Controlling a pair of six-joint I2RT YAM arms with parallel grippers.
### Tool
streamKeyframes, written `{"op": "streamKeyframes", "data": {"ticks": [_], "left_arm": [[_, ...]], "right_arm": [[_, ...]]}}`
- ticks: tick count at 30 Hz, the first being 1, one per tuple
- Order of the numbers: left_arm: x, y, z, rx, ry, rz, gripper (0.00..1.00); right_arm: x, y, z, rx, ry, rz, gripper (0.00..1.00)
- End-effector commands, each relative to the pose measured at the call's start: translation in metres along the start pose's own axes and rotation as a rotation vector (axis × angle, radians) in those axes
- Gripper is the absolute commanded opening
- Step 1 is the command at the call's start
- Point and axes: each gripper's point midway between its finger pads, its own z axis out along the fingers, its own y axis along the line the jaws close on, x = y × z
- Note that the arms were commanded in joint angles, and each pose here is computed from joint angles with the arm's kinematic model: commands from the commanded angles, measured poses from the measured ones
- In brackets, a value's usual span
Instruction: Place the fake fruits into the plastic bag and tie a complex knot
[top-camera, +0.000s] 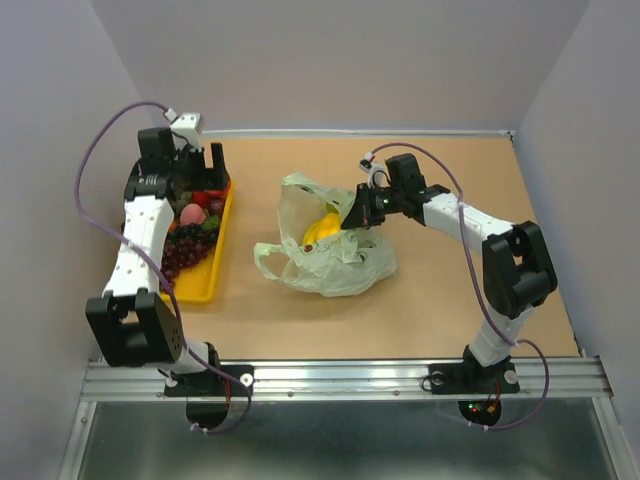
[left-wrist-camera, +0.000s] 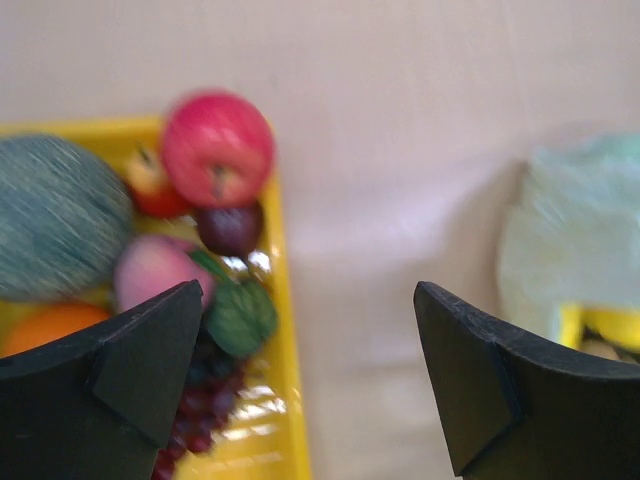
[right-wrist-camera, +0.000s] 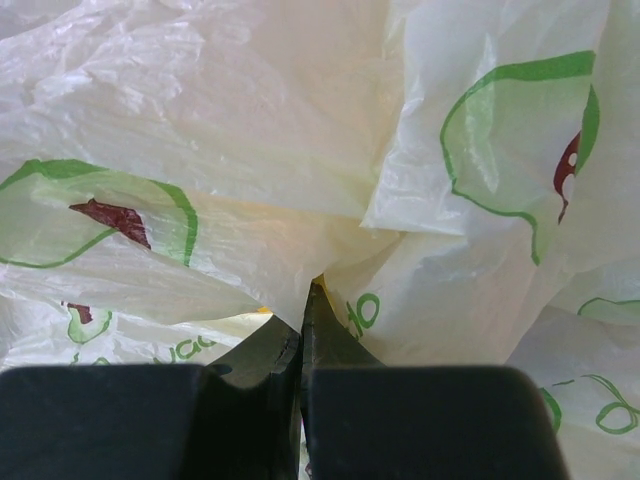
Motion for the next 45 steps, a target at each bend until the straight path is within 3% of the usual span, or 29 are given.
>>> {"op": "streamKeyframes", "data": {"ticks": [1,4,10,16,28,36,43,45], "left_arm": [[-0.077,0.059,0.027,-0.251,-0.150,0.130,0.99],[-0.095,0.080,0.053,-0.314,-0.135,0.128,0.99],[-0.078,0.086,0.108,-0.252,-0.031,0.093,0.99],[-0.062,0.077,0.132,-0.171,-0.007,0.078,0.99],[0.007,0.079,0.152,-0.154,0.138,0.056,0.98],[0.016,0.080,0.148,-0.167,0.151,0.058,0.82],[-0.030,0.060,0.111,-0.096,0.039,0.054,0.51],[-0.036,0.048,0.093,-0.054,0.018,0.048,0.48]], "right_arm": [[-0.020,0.008,-0.001,-0.015,-0.052,-0.053,0.00],[-0.020,0.007,0.000,-0.016,-0.048,-0.054,0.00],[-0.017,0.006,0.000,-0.014,-0.044,-0.063,0.00],[-0.013,0.004,0.000,-0.013,-0.037,-0.065,0.00],[-0.013,0.003,0.002,-0.014,-0.032,-0.066,0.00],[-0.014,0.002,0.002,-0.009,-0.037,-0.067,0.00],[-0.016,0.004,-0.001,0.000,-0.048,-0.076,0.00],[-0.016,0.004,-0.002,0.002,-0.051,-0.078,0.00]]}}
